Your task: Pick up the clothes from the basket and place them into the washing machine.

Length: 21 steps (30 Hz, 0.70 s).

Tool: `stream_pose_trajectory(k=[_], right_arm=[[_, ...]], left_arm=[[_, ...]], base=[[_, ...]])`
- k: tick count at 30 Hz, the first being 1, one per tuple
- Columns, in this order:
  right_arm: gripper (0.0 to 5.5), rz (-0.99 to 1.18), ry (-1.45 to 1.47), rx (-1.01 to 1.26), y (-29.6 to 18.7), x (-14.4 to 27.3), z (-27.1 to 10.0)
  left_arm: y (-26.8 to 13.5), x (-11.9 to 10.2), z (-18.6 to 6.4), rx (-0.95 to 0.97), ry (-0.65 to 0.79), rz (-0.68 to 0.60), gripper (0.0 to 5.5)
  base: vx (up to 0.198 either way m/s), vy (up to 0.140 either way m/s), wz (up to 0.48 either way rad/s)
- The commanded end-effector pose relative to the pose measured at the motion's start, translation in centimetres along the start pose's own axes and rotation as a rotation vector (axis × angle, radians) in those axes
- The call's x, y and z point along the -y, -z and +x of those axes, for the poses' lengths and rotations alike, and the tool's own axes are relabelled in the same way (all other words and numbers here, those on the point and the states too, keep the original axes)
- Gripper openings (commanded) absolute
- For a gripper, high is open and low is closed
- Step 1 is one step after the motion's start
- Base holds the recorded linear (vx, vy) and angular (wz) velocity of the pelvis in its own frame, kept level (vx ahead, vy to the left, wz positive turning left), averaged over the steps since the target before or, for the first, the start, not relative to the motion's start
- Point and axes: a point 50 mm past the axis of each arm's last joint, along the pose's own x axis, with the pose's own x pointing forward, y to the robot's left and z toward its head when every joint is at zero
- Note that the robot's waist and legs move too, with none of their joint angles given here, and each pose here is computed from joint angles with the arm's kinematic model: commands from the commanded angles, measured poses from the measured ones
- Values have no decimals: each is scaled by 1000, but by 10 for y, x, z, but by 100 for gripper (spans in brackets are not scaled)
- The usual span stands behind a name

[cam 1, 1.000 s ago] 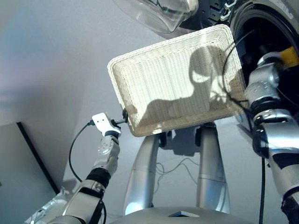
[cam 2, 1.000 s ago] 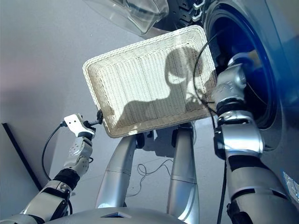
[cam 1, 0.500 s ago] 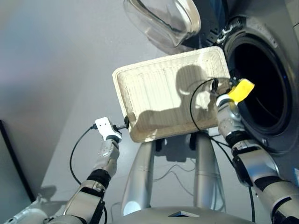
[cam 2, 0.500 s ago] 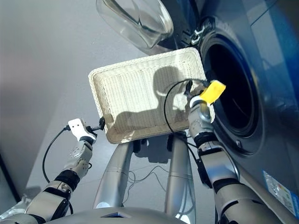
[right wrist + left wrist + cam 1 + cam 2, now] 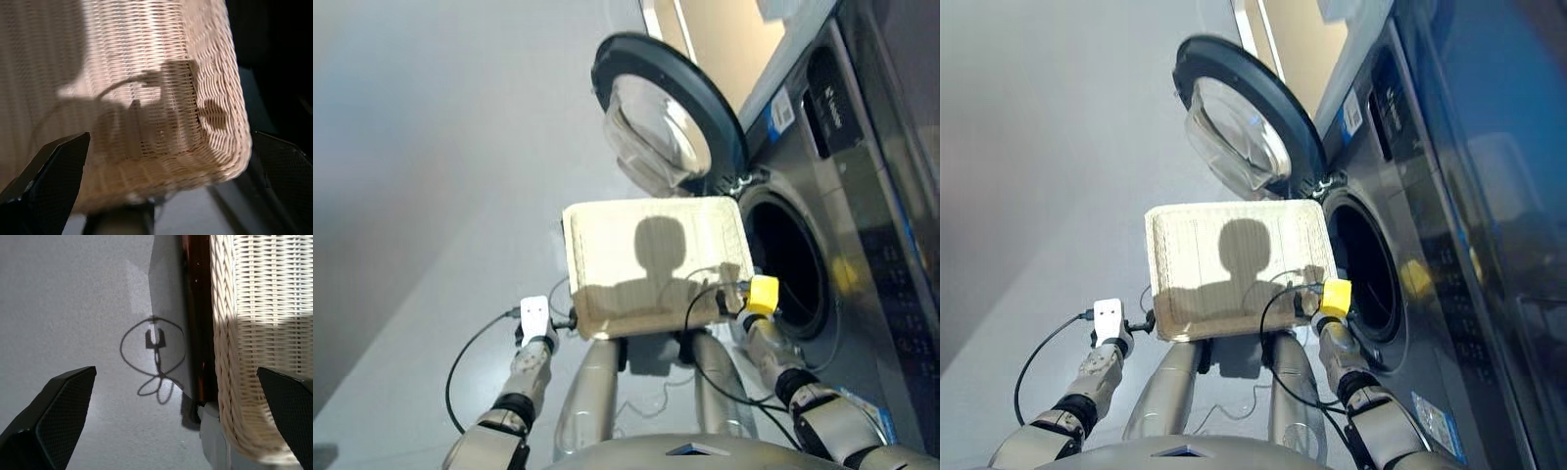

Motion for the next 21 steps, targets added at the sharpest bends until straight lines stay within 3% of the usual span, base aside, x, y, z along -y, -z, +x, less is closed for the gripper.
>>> stream_pose_trajectory(k=[1, 10, 21], right_arm=[[550, -225, -45, -104, 34, -3, -13], [550, -201, -16, -396, 108, 6, -53], [550, 9, 55, -542, 145, 9, -83]], left_arm=[[22, -14, -10, -72, -21, 78, 550], [66, -14, -31, -249, -3, 123, 550], [97, -19, -52, -364, -25, 78, 550]], base=[[118, 66, -35], [109, 48, -81], [49, 17, -76]])
